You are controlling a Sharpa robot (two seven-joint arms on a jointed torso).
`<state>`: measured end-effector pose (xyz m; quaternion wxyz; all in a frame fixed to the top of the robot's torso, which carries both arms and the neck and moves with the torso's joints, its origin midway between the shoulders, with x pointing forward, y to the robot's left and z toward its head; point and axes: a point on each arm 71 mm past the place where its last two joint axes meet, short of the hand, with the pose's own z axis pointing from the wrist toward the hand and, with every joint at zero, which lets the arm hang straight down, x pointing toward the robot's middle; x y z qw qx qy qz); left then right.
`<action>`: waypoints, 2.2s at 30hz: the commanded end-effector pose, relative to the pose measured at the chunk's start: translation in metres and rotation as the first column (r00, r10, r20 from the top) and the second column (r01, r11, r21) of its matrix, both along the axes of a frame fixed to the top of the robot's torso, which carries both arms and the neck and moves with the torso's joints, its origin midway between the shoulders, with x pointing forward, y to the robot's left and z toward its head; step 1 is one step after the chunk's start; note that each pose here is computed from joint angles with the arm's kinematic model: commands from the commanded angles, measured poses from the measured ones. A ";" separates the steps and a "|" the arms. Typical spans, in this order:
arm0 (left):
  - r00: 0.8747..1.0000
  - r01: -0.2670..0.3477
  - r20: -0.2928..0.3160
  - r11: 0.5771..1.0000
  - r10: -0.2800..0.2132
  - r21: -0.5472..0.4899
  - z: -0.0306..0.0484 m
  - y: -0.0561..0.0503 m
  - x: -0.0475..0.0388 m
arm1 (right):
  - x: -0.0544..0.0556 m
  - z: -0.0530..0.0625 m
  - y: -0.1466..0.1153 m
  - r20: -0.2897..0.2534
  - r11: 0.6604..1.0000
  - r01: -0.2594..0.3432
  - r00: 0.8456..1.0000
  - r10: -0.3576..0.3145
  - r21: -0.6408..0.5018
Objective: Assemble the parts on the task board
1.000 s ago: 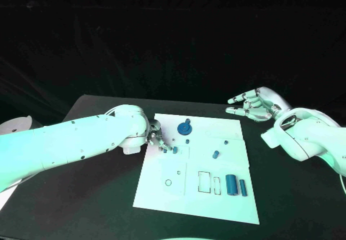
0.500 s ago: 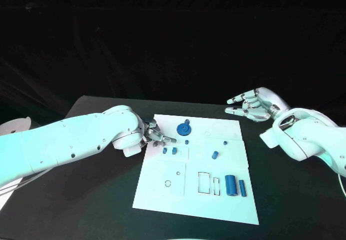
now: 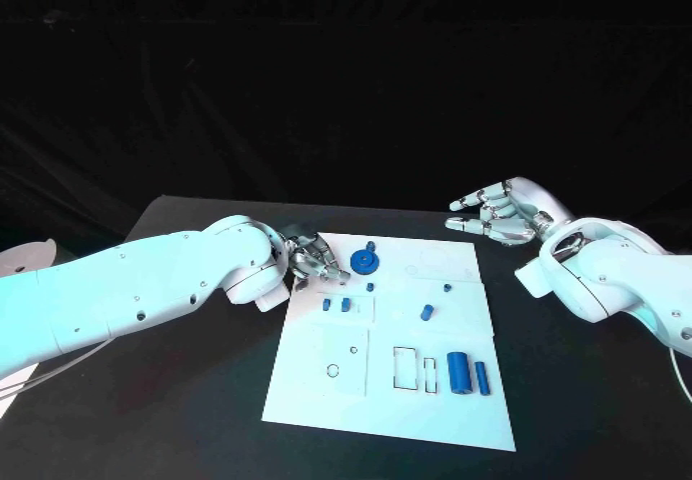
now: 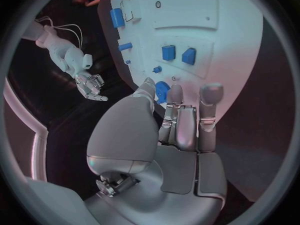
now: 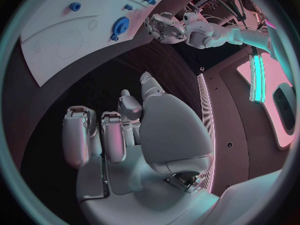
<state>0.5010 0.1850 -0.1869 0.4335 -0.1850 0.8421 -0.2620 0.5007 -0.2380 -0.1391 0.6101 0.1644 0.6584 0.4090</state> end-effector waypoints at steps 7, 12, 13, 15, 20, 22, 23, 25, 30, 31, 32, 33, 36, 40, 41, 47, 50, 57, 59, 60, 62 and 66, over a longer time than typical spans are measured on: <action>0.833 0.327 0.424 0.934 -0.356 0.143 0.0073 -0.048 -0.0043 | 0.000 -0.001 0.003 0.002 1.000 -0.007 1.000 0.007 -0.004; 0.794 0.369 0.414 0.894 -0.446 0.256 -0.0035 -0.060 -0.0037 | 0.000 -0.001 0.004 0.002 1.000 -0.008 1.000 0.008 -0.004; 0.790 0.372 0.411 0.889 -0.455 0.269 -0.0050 -0.061 -0.0034 | 0.000 -0.001 0.004 0.002 1.000 -0.008 1.000 0.008 -0.004; 0.783 0.378 0.406 0.878 -0.472 0.292 -0.0085 -0.065 -0.0029 | 0.000 -0.001 0.004 0.003 1.000 -0.008 1.000 0.008 -0.004; 0.771 0.384 0.404 0.866 -0.492 0.321 -0.0140 -0.077 -0.0019 | 0.000 -0.001 0.005 0.003 1.000 -0.011 1.000 0.011 -0.002; 0.769 0.379 0.406 0.864 -0.494 0.332 -0.0147 -0.081 -0.0010 | 0.000 -0.001 0.005 0.004 1.000 -0.011 1.000 0.011 -0.002; 0.770 0.375 0.404 0.862 -0.495 0.341 -0.0152 -0.082 -0.0005 | 0.001 -0.001 0.006 0.004 1.000 -0.012 1.000 0.012 -0.002; 0.777 0.367 0.389 0.858 -0.495 0.359 -0.0169 -0.084 0.0007 | 0.001 -0.001 0.006 0.004 1.000 -0.014 1.000 0.014 -0.002; 0.796 0.354 0.351 0.850 -0.493 0.390 -0.0204 -0.083 0.0027 | 0.001 -0.001 0.006 0.004 1.000 -0.014 1.000 0.014 -0.003; 0.799 0.353 0.344 0.848 -0.493 0.395 -0.0210 -0.083 0.0029 | 0.001 -0.001 0.006 0.004 1.000 -0.014 1.000 0.014 -0.003; 0.801 0.353 0.339 0.846 -0.494 0.399 -0.0214 -0.083 0.0029 | 0.001 -0.001 0.006 0.004 1.000 -0.013 1.000 0.013 -0.004; 0.803 0.353 0.333 0.845 -0.495 0.403 -0.0219 -0.084 0.0030 | 0.001 -0.001 0.005 0.004 1.000 -0.013 1.000 0.013 -0.004; 0.806 0.356 0.319 0.839 -0.498 0.412 -0.0229 -0.086 0.0028 | 0.001 -0.001 0.006 0.005 1.000 -0.014 1.000 0.014 -0.004; 0.813 0.356 0.300 0.833 -0.499 0.423 -0.0242 -0.087 0.0029 | 0.001 -0.001 0.007 0.004 1.000 -0.017 1.000 0.017 -0.004; 0.815 0.355 0.294 0.832 -0.499 0.427 -0.0247 -0.086 0.0030 | 0.001 -0.001 0.007 0.004 1.000 -0.017 1.000 0.017 -0.004; 0.829 0.344 0.272 0.829 -0.489 0.442 -0.0265 -0.082 0.0043 | 0.001 -0.001 0.006 0.003 1.000 -0.016 1.000 0.016 -0.005; 0.834 0.339 0.265 0.828 -0.484 0.447 -0.0271 -0.081 0.0049 | 0.001 -0.001 0.006 0.003 1.000 -0.016 1.000 0.016 -0.005; 0.835 0.346 0.254 0.824 -0.489 0.449 -0.0276 -0.082 0.0038 | 0.001 -0.002 0.006 0.003 1.000 -0.017 1.000 0.017 -0.005; 0.836 0.345 0.251 0.823 -0.488 0.451 -0.0278 -0.081 0.0039 | 0.001 -0.002 0.007 0.003 1.000 -0.018 1.000 0.018 -0.005; 0.837 0.345 0.248 0.823 -0.487 0.452 -0.0280 -0.081 0.0040 | 0.001 -0.002 0.007 0.003 1.000 -0.018 1.000 0.018 -0.005; 0.839 0.344 0.244 0.822 -0.486 0.455 -0.0285 -0.080 0.0043 | 0.001 -0.002 0.007 0.003 1.000 -0.018 1.000 0.018 -0.005; 0.841 0.347 0.234 0.818 -0.488 0.459 -0.0291 -0.080 0.0043 | 0.001 -0.002 0.007 0.002 1.000 -0.018 1.000 0.018 -0.005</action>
